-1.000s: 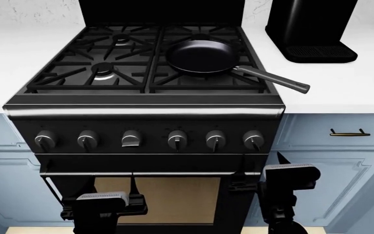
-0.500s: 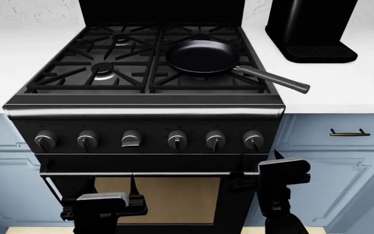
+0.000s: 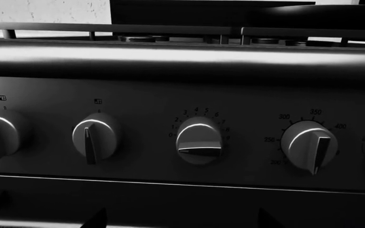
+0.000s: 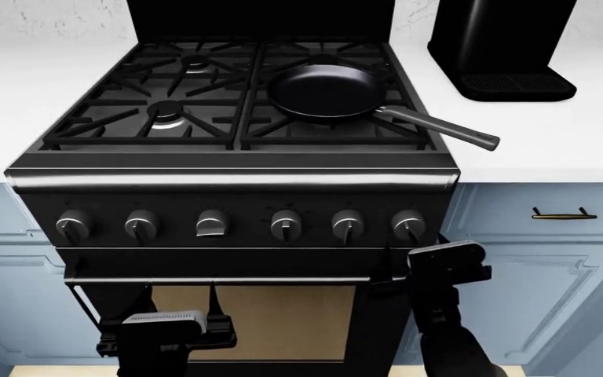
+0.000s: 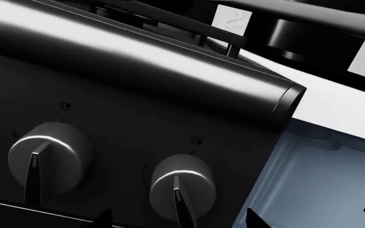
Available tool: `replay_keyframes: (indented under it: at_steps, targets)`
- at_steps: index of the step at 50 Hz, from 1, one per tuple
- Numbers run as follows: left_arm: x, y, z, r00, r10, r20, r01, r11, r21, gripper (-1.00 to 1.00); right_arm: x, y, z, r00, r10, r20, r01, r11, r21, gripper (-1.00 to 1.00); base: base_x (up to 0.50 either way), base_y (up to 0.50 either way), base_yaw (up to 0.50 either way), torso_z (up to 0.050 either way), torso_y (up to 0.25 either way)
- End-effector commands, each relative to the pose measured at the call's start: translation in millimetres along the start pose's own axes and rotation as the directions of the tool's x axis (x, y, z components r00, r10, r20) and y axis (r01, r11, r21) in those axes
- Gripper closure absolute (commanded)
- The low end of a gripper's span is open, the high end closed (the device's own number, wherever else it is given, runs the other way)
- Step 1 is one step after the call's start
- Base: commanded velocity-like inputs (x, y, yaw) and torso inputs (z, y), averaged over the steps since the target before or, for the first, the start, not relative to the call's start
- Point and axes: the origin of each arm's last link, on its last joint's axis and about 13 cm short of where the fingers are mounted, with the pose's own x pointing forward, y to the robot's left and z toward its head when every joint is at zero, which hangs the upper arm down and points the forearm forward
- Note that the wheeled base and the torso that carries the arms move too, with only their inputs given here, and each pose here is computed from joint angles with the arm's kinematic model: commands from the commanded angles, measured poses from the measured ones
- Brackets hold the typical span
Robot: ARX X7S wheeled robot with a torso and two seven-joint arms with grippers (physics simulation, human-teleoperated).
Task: Turn off the front right burner of the stove.
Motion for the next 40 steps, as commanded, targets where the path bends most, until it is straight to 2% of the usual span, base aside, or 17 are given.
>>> replay_keyframes:
  at_steps: [1, 14, 40]
  targets:
    - [-1, 0.4, -1, 1.000, 0.001, -0.002, -0.001, 1.000, 0.001, -1.00, 9, -1.9, -6, 1.000, -0.005, -0.014, 0.005, 1.000, -0.028, -1.00, 0.00, 0.00, 0.00, 0.000, 0.000]
    - [0, 0.1, -1, 1.000, 0.002, -0.004, -0.001, 1.000, 0.004, -1.00, 19, -4.0, -13, 1.000, -0.011, -0.022, 0.010, 0.998, -0.065, -1.00, 0.00, 0.00, 0.00, 0.000, 0.000]
    - [1, 1.0, -3, 1.000, 0.006, -0.008, -0.006, 1.000, 0.000, -1.00, 29, -1.9, -16, 0.999, -0.013, -0.029, 0.011, 0.997, -0.079, -1.00, 0.00, 0.00, 0.00, 0.000, 0.000]
